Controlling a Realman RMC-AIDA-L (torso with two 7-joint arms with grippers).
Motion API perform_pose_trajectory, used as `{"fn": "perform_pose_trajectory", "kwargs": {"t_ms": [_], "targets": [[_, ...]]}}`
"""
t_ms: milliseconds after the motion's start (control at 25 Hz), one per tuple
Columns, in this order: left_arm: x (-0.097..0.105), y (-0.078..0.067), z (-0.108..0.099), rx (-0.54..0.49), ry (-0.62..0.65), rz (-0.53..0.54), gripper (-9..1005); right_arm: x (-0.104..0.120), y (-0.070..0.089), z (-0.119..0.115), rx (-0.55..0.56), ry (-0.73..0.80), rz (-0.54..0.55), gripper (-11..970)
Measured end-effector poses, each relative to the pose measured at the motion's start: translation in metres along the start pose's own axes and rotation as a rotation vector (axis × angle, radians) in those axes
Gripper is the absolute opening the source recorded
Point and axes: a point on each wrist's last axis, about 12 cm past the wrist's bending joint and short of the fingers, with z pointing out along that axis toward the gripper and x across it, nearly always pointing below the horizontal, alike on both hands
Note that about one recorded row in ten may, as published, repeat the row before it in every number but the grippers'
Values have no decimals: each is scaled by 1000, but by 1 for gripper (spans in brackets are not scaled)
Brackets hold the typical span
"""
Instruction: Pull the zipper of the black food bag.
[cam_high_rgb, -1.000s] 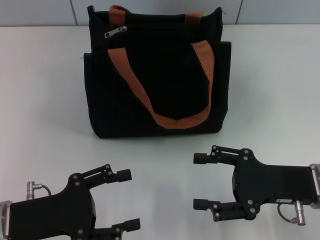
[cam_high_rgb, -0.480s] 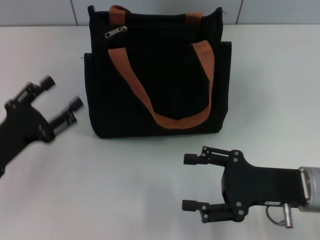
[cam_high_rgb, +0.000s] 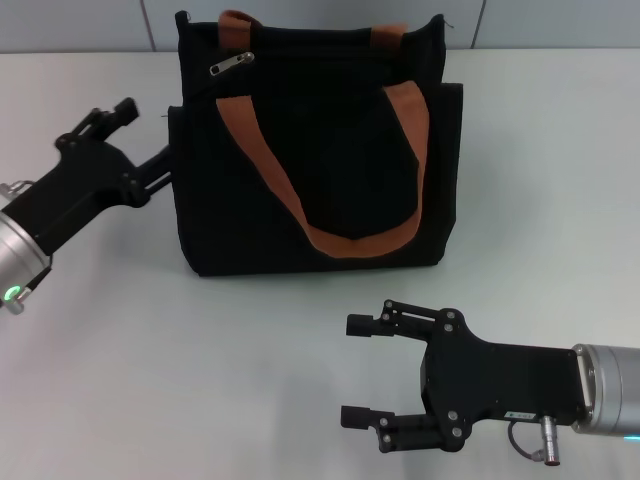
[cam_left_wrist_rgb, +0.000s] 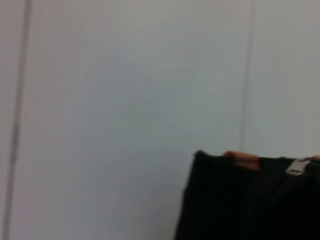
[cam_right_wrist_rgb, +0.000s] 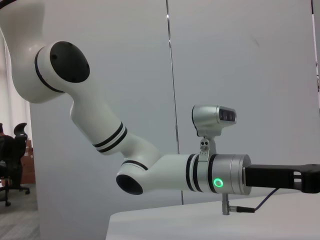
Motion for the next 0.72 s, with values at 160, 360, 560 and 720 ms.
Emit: {"fn": "perform_pose_trajectory", "kwargs": {"t_ms": [160,360,560,720], "targets": [[-6,-7,9,63,-32,0,784,1,1,0,5,-3,6,799],[-14,-8,19,78,-70,1,778,1,2,0,7,-5,8,798],[-15,-7,28,57,-68,-7,772,0,0,1,5,-7,4,798],[-17,-8,33,58,-78,-26,767,-1,-1,2,13,-14,2,798]]}}
